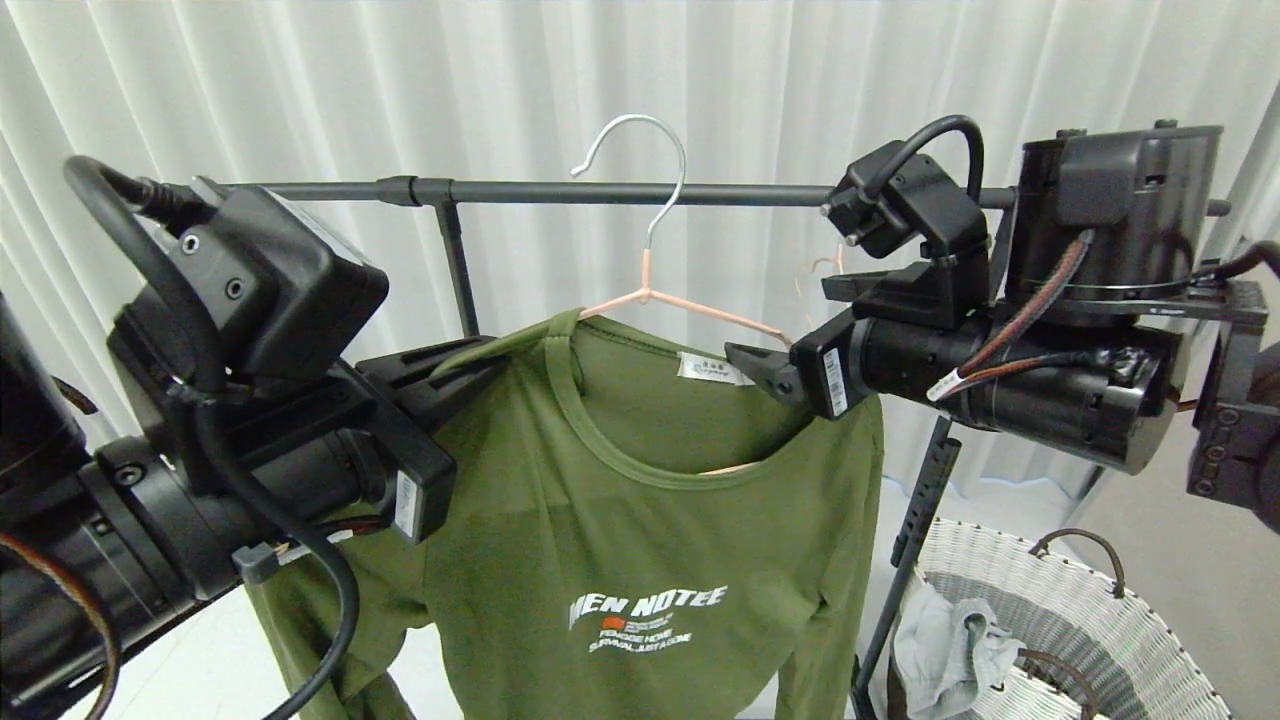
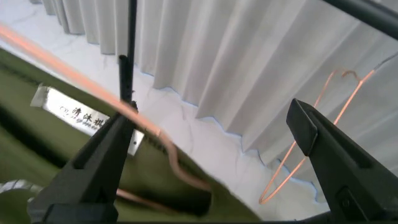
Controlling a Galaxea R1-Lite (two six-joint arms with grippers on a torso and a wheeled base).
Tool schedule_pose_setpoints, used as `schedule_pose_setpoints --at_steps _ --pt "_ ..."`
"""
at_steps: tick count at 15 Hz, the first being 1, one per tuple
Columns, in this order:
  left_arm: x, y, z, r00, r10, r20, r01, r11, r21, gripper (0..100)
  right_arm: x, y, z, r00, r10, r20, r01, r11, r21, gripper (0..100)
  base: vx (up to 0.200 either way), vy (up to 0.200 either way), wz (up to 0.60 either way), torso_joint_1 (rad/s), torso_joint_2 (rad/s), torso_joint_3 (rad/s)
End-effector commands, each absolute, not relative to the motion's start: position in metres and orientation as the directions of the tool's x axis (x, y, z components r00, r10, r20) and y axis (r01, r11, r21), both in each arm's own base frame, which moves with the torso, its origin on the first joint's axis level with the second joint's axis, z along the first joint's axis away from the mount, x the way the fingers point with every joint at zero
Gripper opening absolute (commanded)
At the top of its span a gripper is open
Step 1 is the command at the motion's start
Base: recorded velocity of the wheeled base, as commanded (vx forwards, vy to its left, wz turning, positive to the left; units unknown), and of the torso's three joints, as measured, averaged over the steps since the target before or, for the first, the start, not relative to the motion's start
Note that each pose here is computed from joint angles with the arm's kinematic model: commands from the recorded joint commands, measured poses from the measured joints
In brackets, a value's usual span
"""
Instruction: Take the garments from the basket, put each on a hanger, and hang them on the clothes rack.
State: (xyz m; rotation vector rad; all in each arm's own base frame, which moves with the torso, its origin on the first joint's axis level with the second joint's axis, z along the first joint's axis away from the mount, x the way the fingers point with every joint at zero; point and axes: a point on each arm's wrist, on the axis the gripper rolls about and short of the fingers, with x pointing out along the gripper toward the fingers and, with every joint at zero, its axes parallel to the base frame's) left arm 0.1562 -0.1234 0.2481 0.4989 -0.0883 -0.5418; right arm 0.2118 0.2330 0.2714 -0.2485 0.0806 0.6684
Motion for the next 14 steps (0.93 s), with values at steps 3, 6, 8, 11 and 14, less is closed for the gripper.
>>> schedule_pose_setpoints --at_steps 3,6,8,11,14 --pt "0.1555 -0.1242 0.2483 0.854 -0.519 -0.047 0.475 0.739 0.477 0 0.2167 0.2387 0.2655 0.781 0.601 -0.169 -0.624 0.754 -0.205 100 0.0 0.0 0.0 0.0 0.0 0.0" --pt "0.1556 -0.1243 0.2493 0.854 -0.519 -0.042 0.474 0.741 0.476 0 0.2157 0.2384 0.2656 0.779 0.604 -0.17 -0.627 0.752 -0.201 100 0.0 0.0 0.0 0.0 0.0 0.0" --pt "0.156 -0.1246 0.2503 0.854 -0.519 -0.039 0.473 0.742 0.476 0 0.2154 0.2381 0.2656 0.779 0.604 -0.17 -0.627 0.753 -0.2 0 0.0 0.0 0.0 0.0 0.0 0.0" --pt "0.1561 -0.1248 0.2517 0.854 -0.519 -0.035 0.471 0.743 0.476 0 0.2148 0.2382 0.2661 0.777 0.607 -0.168 -0.63 0.751 -0.198 0 0.0 0.0 0.0 0.0 0.0 0.0" --pt "0.1561 -0.1248 0.2517 0.854 -0.519 -0.035 0.471 0.743 0.476 0 0.2138 0.2378 0.2666 0.776 0.608 -0.167 -0.631 0.751 -0.196 0 0.0 0.0 0.0 0.0 0.0 0.0"
